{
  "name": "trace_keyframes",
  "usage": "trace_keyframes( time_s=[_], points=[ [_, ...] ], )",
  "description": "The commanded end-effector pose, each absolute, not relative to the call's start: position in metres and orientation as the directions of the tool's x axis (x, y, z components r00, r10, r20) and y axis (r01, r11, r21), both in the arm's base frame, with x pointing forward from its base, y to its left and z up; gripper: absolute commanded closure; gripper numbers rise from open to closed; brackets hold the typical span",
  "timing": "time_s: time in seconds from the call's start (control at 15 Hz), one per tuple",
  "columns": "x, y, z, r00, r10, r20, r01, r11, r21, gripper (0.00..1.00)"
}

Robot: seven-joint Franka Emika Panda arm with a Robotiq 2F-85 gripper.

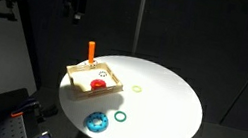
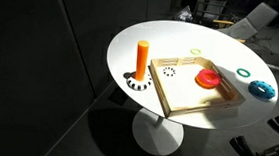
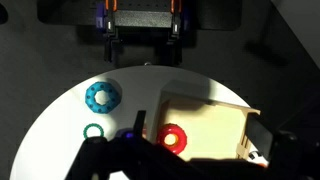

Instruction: Put the blue ring in the box

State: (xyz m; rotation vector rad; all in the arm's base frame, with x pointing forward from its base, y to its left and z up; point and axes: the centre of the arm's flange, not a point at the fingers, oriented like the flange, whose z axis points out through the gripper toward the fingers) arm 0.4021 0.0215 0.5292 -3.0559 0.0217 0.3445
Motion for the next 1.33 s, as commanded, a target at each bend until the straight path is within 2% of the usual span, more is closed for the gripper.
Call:
trace_keyframes(
  time_s=[0.0, 0.27, 0.87, 1.27],
  points=[
    [0.402, 0.022, 0.530, 0.975, -0.007, -0.221, -0.021, -0.998, -0.064, 0.00],
    [0.402, 0.022, 0.532, 0.976, -0.007, -0.217, -0.021, -0.998, -0.065, 0.00],
    [0.408, -0.041, 0.491, 0.980, -0.154, -0.128, -0.143, -0.986, 0.090, 0.00],
    [0.405, -0.078, 0.444, 0.970, -0.241, -0.008, -0.240, -0.970, 0.046, 0.00]
  ],
)
